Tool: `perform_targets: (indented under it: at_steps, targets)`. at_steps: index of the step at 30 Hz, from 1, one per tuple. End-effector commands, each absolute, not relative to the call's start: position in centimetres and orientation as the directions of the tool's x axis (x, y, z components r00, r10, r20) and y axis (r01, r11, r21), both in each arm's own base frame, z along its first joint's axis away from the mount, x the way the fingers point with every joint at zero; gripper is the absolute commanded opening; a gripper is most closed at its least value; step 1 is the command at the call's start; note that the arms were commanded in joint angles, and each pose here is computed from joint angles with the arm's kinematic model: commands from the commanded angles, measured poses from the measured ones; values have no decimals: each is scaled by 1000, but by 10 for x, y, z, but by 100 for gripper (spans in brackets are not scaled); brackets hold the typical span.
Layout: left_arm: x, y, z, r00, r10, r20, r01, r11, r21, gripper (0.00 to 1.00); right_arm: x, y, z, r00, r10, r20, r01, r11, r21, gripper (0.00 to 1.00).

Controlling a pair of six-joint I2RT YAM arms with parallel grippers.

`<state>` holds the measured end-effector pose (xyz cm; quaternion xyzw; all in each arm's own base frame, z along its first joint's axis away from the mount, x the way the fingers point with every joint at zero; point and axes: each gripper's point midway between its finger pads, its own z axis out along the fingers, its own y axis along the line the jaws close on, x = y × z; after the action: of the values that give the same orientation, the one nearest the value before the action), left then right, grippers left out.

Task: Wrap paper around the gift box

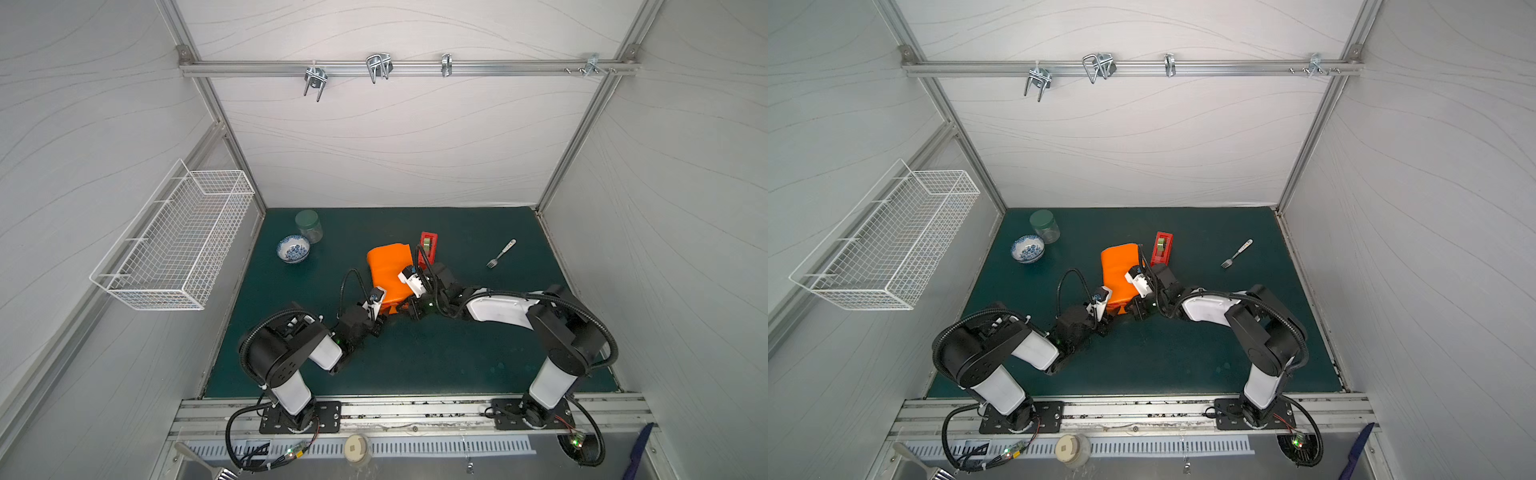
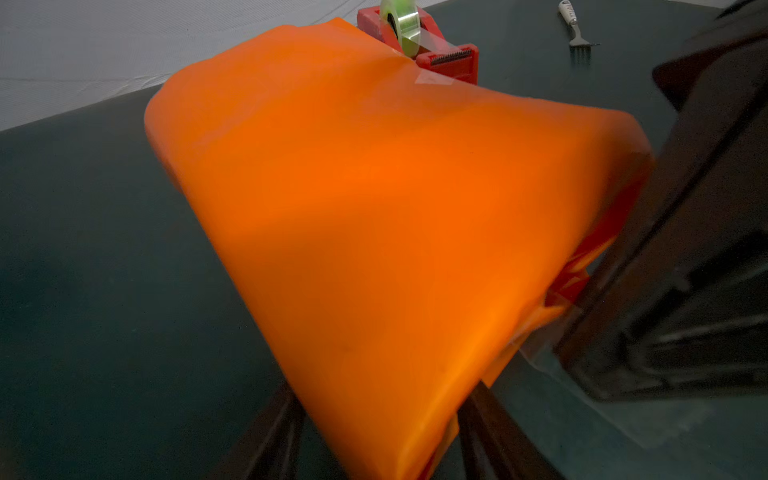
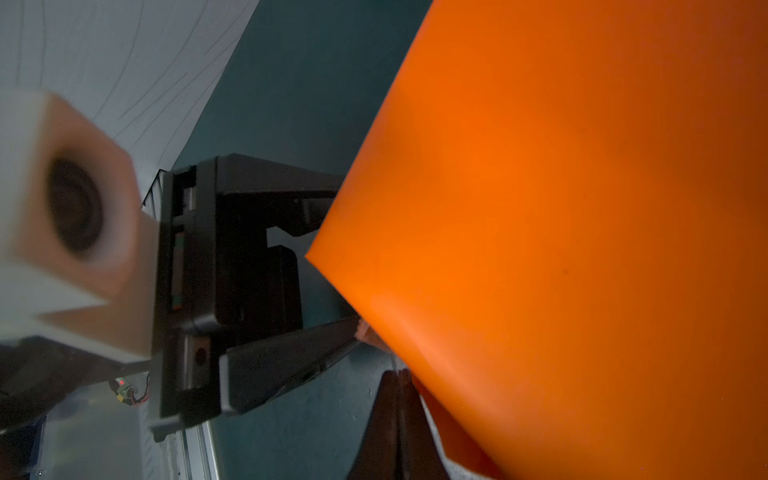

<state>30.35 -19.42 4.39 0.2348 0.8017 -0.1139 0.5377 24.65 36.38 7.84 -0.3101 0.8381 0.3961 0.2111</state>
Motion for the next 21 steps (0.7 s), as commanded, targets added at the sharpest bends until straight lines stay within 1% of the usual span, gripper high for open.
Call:
perform_targets:
  at_steps: [1,16,21]
  targets:
    - [309,-195,59,-260,229,-938,489,869,77,59,254,365,77,-726,-342,-597,-677,511,530,0]
    - [310,-196,59,-260,230,-938,491,868,77,59,263,358,69,-773,-293,-562,-609,593,528,0]
    - [310,-196,60,-257,231,-938,493,867,78,59,265,358,71,-790,-262,-555,-583,603,545,0]
